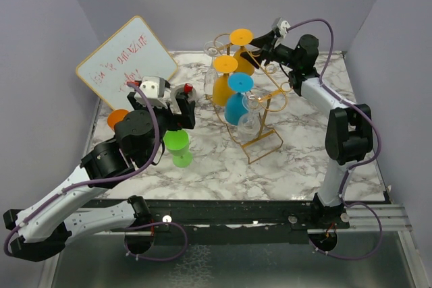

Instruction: Place the wine glass upside down on the wine glass rack

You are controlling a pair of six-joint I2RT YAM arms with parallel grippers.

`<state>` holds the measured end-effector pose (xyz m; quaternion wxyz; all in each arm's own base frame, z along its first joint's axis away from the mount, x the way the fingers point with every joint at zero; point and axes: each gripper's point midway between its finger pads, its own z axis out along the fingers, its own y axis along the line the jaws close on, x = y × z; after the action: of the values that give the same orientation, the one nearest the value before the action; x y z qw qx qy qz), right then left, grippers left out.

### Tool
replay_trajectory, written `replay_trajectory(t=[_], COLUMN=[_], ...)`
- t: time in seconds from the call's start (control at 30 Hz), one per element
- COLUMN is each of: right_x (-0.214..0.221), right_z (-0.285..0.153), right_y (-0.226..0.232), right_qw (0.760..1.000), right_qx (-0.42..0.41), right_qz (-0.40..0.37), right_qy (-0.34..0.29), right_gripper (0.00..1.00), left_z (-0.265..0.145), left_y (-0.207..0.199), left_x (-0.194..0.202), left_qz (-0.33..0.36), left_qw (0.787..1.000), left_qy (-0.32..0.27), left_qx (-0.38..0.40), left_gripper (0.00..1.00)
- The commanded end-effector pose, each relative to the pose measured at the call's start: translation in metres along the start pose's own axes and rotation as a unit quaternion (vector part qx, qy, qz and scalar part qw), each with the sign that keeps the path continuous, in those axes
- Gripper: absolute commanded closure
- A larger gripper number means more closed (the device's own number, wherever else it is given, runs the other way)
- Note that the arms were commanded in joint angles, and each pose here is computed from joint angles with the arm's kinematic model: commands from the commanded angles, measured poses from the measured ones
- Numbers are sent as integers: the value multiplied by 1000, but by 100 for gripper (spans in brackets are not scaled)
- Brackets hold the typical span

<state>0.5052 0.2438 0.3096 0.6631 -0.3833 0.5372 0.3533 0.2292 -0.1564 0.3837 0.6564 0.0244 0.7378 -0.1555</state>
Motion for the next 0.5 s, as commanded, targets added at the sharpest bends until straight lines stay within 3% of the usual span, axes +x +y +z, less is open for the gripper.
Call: replay_trajectory(t=[0.0,0.47], right_x=[-22,-18], right_z=[-7,-26], right_y=[-4,-45], right_qw=[1000,987], right_qx=[13,157], right_qz=[2,-2], right_qy=[-15,33], right_gripper=[36,33], left_z=[1,5], left_y=[-3,-4], left_x=[13,17], left_qz=[4,6], left_qw=[1000,1000], left_qy=[19,24], left_qx=[9,2], left_gripper=[1,1])
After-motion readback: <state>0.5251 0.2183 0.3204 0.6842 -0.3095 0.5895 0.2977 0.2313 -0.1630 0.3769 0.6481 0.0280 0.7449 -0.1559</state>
